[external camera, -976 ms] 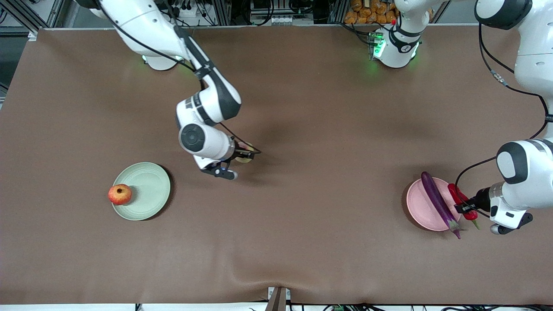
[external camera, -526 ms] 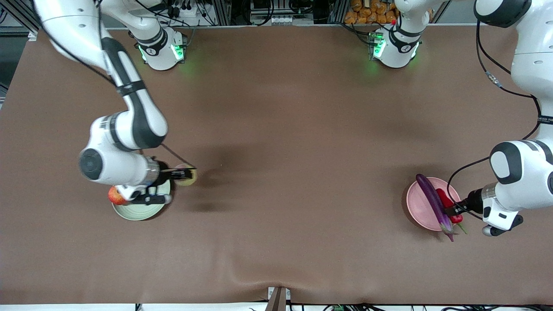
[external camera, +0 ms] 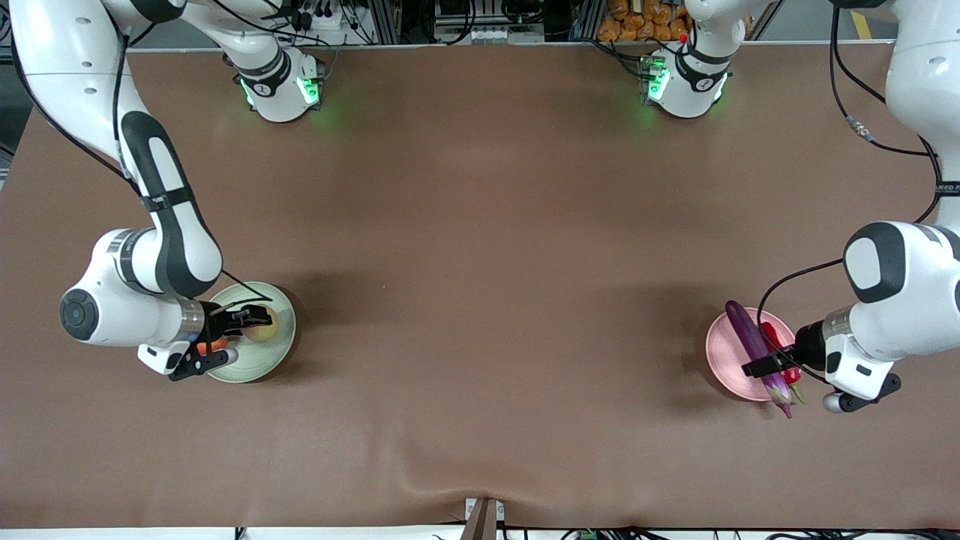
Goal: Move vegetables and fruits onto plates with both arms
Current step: 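Carry the peach to the green plate while the left gripper releases the pepper, then open the right gripper over the green plate while the left gripper withdraws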
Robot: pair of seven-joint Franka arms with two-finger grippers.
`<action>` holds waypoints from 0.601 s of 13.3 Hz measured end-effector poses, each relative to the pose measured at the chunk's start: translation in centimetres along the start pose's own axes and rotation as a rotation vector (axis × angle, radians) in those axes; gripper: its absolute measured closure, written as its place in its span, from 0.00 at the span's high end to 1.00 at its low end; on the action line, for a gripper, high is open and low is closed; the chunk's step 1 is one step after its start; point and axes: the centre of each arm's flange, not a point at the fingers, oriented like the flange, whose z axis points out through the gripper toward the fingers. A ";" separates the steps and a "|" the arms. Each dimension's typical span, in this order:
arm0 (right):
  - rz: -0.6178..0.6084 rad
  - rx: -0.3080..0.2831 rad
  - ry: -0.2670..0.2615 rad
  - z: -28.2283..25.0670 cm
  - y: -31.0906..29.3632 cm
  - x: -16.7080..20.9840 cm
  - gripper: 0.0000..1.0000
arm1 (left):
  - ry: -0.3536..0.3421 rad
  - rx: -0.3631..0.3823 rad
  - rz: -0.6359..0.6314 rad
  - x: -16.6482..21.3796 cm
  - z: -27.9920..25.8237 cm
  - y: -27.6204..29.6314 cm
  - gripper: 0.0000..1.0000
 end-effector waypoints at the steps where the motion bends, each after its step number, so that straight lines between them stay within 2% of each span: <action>1: -0.010 -0.005 0.018 -0.9 -0.4 0.6 1.00 | -0.001 0.006 0.013 -0.5 -1.5 0.8 1.00; 4: -0.034 -0.024 0.070 -6.4 -1.6 1.7 1.00 | 0.004 0.060 0.067 -3.7 -10.0 4.0 1.00; 5: -0.021 -0.049 0.089 -9.1 -1.7 1.4 1.00 | 0.009 0.090 0.086 -5.5 -13.4 5.2 1.00; 6: 0.006 -0.078 0.099 -12.2 -1.8 0.6 1.00 | 0.016 0.121 0.103 -7.6 -16.8 6.3 1.00; 8: 0.039 -0.106 0.087 -17.8 -2.9 -2.2 1.00 | 0.058 0.162 0.116 -10.8 -22.9 7.5 1.00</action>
